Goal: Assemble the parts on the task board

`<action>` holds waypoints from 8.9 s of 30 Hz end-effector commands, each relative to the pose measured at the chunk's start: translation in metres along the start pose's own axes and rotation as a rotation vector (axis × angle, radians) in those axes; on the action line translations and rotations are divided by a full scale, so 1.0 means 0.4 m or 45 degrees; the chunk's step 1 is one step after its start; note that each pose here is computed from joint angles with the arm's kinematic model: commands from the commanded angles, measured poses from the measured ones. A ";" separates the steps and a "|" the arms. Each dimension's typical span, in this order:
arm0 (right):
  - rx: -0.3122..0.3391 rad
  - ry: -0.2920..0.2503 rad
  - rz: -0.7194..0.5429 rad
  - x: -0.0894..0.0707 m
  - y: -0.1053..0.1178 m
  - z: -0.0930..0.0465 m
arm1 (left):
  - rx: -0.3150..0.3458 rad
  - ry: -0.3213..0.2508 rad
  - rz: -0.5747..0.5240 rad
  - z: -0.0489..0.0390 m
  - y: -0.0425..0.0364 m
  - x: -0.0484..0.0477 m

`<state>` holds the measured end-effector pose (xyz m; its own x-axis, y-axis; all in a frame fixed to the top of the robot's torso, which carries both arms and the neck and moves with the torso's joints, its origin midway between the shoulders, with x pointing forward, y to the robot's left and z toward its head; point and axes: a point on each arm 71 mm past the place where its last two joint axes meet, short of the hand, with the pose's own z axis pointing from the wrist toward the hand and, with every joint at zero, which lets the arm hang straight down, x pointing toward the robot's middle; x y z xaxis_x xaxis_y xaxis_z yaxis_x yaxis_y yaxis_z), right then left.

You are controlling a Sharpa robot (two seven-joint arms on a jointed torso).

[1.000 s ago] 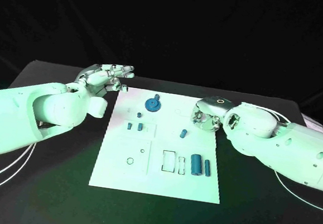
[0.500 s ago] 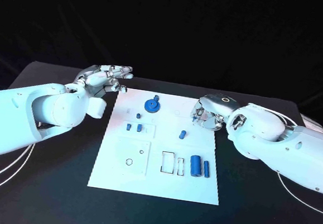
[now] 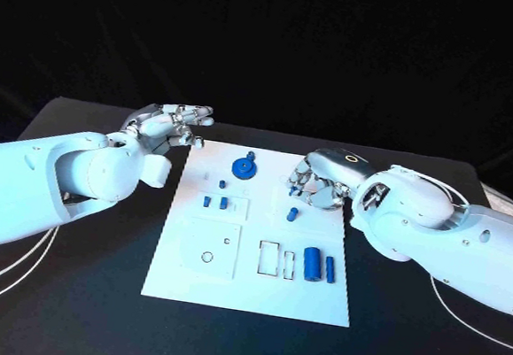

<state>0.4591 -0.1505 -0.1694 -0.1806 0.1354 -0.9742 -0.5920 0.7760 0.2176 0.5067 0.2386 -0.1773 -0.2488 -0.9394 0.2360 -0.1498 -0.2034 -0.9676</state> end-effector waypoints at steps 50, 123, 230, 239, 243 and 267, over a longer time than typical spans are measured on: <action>-0.194 0.167 0.099 0.194 0.197 0.075 | -0.019 0.067 -0.026 0.002 0.008 0.029; -0.013 0.149 -0.054 0.065 0.045 -0.047 | -0.044 0.082 -0.019 0.002 0.015 0.022; -0.376 0.211 0.106 0.222 0.327 0.053 | -0.078 0.113 -0.025 0.005 0.045 0.039; -0.351 0.215 0.087 0.230 0.330 0.060 | -0.079 0.114 -0.026 0.005 0.045 0.039; -0.339 0.204 0.061 0.233 0.333 0.061 | -0.079 0.114 -0.026 0.005 0.045 0.039; -0.326 0.190 -0.032 0.231 0.343 0.050 | -0.080 0.114 -0.019 0.005 0.045 0.037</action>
<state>0.3767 -0.0169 -0.2256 -0.2760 0.0563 -0.9595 -0.7790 0.5716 0.2576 0.5026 0.2224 -0.1925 -0.3100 -0.9151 0.2578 -0.2179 -0.1956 -0.9562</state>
